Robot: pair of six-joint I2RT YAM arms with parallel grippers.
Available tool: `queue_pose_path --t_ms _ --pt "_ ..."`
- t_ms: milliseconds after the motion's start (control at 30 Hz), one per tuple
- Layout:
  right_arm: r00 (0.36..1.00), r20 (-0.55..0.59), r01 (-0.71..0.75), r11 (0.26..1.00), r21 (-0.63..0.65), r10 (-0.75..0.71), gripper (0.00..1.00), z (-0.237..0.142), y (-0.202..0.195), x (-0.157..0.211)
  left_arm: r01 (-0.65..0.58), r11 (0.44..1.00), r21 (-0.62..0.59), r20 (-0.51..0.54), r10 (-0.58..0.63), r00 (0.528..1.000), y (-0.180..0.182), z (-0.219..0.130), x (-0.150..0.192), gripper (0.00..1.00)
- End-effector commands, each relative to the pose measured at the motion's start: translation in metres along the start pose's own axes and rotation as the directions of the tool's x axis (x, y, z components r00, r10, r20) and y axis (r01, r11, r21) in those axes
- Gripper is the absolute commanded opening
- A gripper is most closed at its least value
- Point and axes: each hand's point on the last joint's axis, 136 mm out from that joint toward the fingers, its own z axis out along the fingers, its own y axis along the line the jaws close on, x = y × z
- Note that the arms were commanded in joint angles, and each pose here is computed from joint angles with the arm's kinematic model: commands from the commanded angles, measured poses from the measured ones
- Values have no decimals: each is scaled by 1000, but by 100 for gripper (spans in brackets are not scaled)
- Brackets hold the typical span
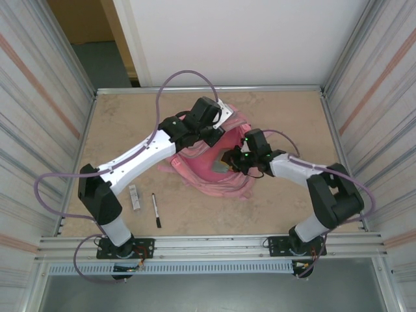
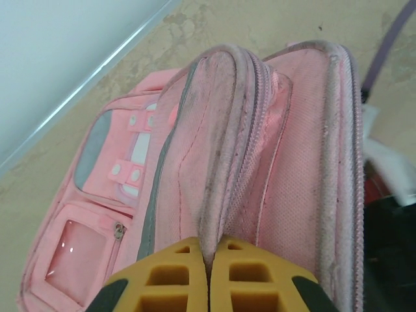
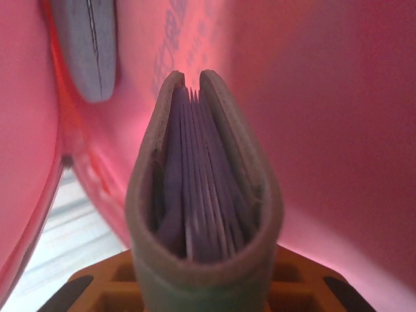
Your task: Pack books, pencil case, and school supplies into a backpack
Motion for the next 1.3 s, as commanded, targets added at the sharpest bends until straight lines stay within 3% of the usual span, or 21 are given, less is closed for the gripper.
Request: queue_pose_path --t_ms 0,133,367,467,533,667,800,900,1000,1133,1267 --pt "980 190 -32 993 -111 53 7 18 42 -45 103 993 56 189 -112 976 10 -49 -47 0" --pt "981 140 -90 960 -267 131 4 50 67 -55 135 987 86 205 -150 967 8 -57 -50 0" --pt "978 136 -116 951 -288 160 11 88 77 -74 174 978 116 208 -195 958 10 -58 -51 0" --pt "982 121 -112 960 -255 147 22 98 75 -79 200 973 120 208 -221 953 14 -57 -51 0" --pt "982 120 -112 966 -235 144 35 96 71 -81 221 968 116 207 -241 948 17 -56 -49 0" --pt "987 136 -65 987 -149 85 49 75 62 -79 255 962 98 188 -269 945 27 -50 -40 0" --pt "996 81 -31 996 -85 38 64 54 56 -71 313 945 92 182 -325 928 40 -47 -30 0" --pt "998 64 23 999 -35 -21 59 43 45 -63 353 931 97 176 -365 914 48 -43 -22 0" --pt "1000 17 12 998 -64 -11 50 40 44 -54 371 924 97 176 -383 907 52 -43 -17 0" --pt "999 -11 40 998 -57 -41 59 32 44 -40 368 924 100 161 -380 911 49 -38 -10 0" --pt "998 -15 59 998 -23 -59 60 11 38 -33 391 911 133 132 -407 904 43 -31 -1 0"
